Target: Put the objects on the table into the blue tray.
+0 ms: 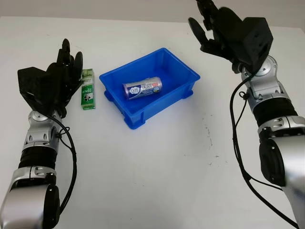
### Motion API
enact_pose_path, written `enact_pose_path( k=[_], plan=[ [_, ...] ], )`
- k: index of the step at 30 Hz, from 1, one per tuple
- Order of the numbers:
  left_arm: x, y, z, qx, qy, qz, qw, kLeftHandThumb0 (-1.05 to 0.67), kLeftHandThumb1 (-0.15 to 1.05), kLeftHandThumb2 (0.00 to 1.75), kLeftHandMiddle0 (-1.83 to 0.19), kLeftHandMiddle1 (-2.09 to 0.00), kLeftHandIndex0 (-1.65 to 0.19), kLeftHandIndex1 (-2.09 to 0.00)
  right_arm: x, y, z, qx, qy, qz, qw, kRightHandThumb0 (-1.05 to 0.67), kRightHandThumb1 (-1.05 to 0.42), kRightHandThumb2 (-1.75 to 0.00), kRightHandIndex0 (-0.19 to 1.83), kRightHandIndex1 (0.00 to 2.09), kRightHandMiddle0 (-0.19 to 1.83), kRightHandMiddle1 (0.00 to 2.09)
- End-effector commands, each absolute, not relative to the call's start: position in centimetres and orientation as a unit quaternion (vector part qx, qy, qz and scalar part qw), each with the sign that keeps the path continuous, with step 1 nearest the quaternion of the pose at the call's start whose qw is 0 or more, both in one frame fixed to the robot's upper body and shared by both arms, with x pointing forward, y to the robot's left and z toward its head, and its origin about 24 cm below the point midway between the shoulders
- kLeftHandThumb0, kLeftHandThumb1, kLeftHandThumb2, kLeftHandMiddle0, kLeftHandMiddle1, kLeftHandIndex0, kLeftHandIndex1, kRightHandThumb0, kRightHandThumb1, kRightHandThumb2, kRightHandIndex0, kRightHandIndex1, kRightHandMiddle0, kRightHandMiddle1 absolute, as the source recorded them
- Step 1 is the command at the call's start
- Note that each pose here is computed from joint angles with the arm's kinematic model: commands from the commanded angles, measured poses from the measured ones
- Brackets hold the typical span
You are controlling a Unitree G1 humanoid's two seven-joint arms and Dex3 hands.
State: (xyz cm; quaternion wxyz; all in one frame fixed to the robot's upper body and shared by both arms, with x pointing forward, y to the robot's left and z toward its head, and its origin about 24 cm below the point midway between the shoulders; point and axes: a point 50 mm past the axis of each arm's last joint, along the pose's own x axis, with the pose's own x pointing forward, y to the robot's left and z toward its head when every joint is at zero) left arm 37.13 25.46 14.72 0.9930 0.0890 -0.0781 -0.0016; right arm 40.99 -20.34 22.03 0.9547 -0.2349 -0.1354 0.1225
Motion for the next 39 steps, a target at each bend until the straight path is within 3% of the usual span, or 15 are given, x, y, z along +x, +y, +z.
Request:
enact_pose_path(
  k=[1, 9, 16, 19, 24, 26, 33, 39],
  plan=[
    [37.3, 26.0, 15.7, 0.102, -0.084, 0.001, 0.991, -0.79, 1.05, 0.58, 0.19, 0.0, 0.19, 0.0, 40.7, -21.3, 21.5, -0.229, -0.124, 0.114, 0.959, -0.76, -1.05, -0.75, -0.19, 0.0, -0.19, 0.0],
    [37.2, 26.9, 16.4, 0.13, -0.073, 0.007, 0.989, -0.79, 1.05, 0.59, 0.19, 0.0, 0.19, 0.0, 40.4, -21.9, 18.8, -0.181, -0.076, 0.099, 0.975, -0.71, -1.05, -0.74, -0.19, 0.0, -0.19, 0.0],
    [37.1, 28.4, 17.7, 0.161, -0.069, -0.003, 0.985, -0.74, 1.05, 0.57, 0.19, -0.01, 0.19, 0.0, 40.2, -21.7, 18.1, -0.19, -0.07, 0.105, 0.974, -0.69, -1.05, -0.77, -0.19, 0.0, -0.19, 0.0],
    [37.2, 29.6, 19.4, 0.196, -0.06, -0.011, 0.979, -0.7, 1.05, 0.47, 0.06, -0.08, 0.08, -0.07, 40.2, -21.7, 18.0, -0.189, -0.069, 0.104, 0.974, -0.7, -1.05, -0.76, -0.19, 0.0, -0.19, 0.0],
    [37.5, 30.8, 23.0, 0.31, -0.052, 0.026, 0.949, -0.62, 1.05, 0.24, -0.4, -0.11, -0.31, -0.18, 40.2, -21.7, 18.0, -0.179, -0.067, 0.103, 0.976, -0.69, -1.05, -0.76, -0.19, 0.0, -0.19, 0.0],
    [37.7, 30.8, 24.4, 0.349, -0.056, 0.029, 0.935, -0.52, 1.04, 0.14, -0.5, -0.11, -0.34, -0.15, 40.2, -21.6, 18.0, -0.18, -0.068, 0.106, 0.976, -0.68, -1.05, -0.76, -0.19, 0.0, -0.19, 0.0],
    [37.9, 29.8, 26.1, 0.562, -0.067, 0.02, 0.824, -0.42, 0.92, 0.03, -0.37, -0.02, -0.23, -0.06, 40.0, -21.7, 17.9, -0.182, -0.067, 0.113, 0.974, -0.7, -1.05, -0.77, -0.19, 0.0, -0.19, 0.0],
    [37.6, 28.6, 25.9, 0.754, -0.087, -0.035, 0.651, -0.37, 0.82, 0.04, -0.13, -0.02, -0.11, -0.02, 40.0, -21.9, 17.9, -0.183, -0.065, 0.115, 0.974, -0.69, -1.05, -0.78, -0.19, 0.0, -0.19, 0.0]
  ],
)
